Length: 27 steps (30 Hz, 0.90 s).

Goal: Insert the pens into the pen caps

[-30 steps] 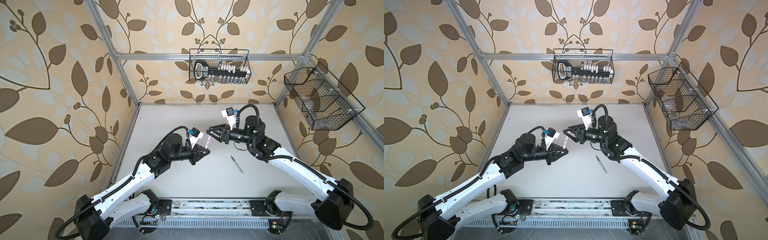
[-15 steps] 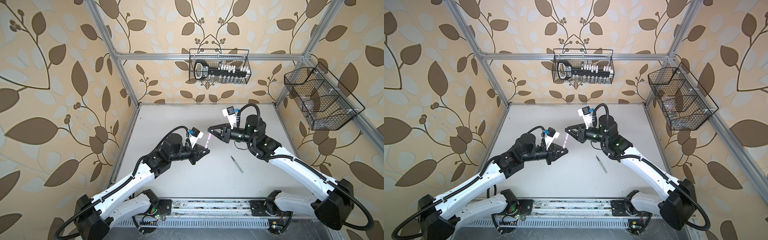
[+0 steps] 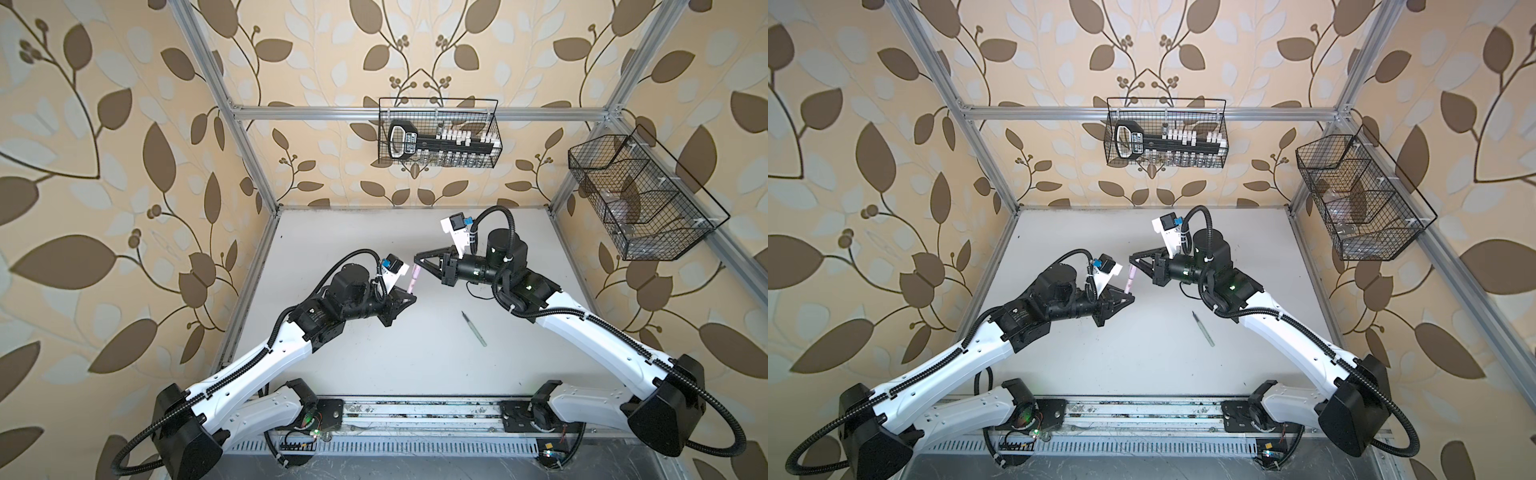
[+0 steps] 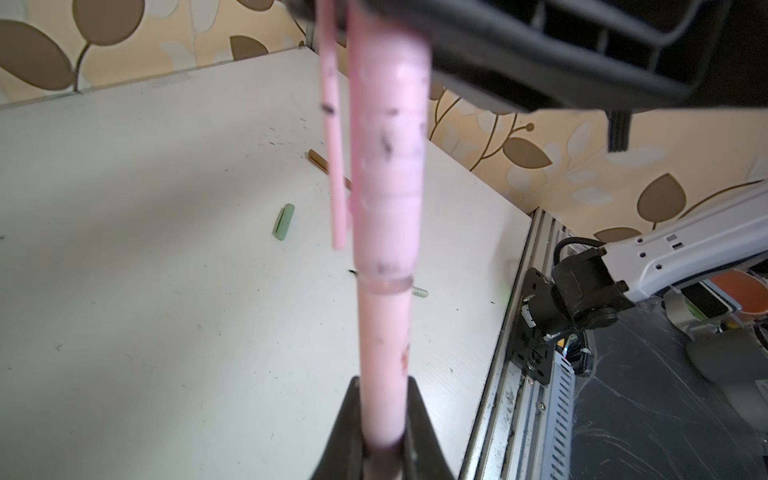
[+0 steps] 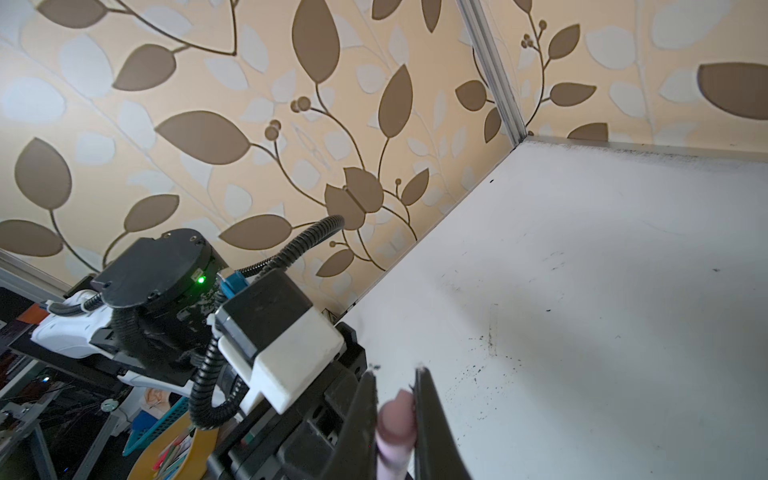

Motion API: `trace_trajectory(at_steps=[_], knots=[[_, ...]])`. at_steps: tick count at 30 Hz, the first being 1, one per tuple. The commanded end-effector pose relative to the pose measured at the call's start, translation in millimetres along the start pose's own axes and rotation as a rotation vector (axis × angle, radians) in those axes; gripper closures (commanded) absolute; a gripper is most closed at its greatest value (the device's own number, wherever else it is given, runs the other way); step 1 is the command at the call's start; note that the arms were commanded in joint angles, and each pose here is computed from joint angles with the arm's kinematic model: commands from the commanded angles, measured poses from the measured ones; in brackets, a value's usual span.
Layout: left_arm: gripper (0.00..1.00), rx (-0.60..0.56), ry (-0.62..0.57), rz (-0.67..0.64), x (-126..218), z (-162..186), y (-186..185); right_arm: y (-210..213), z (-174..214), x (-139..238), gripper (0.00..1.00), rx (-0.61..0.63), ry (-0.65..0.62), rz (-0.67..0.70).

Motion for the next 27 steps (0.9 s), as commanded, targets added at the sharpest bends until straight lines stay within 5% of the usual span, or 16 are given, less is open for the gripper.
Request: trace_trajectory(at_steps=[1, 17, 27], knots=[[1.00, -0.190, -0.260, 0.009, 19, -80, -23, 0, 43, -9, 1.00, -0.046, 0.161, -0.017], [1.00, -0.425, -0.542, -0.002, 59, -174, -50, -33, 133, -10, 1.00, -0.164, 0.338, 0.177], [1.00, -0.477, -0.616, 0.080, 76, -197, -70, -31, 171, -16, 1.00, -0.283, 0.380, 0.113]])
Point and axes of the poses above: each gripper's point midway between its finger pads, its own x axis back along the fingers, its own y axis along the line the jaws close on, z = x × y, the point moved 3 cm from there along x, back along the fingers, and after that the axes turned 6 degrees about x, right-handed, at the moved point
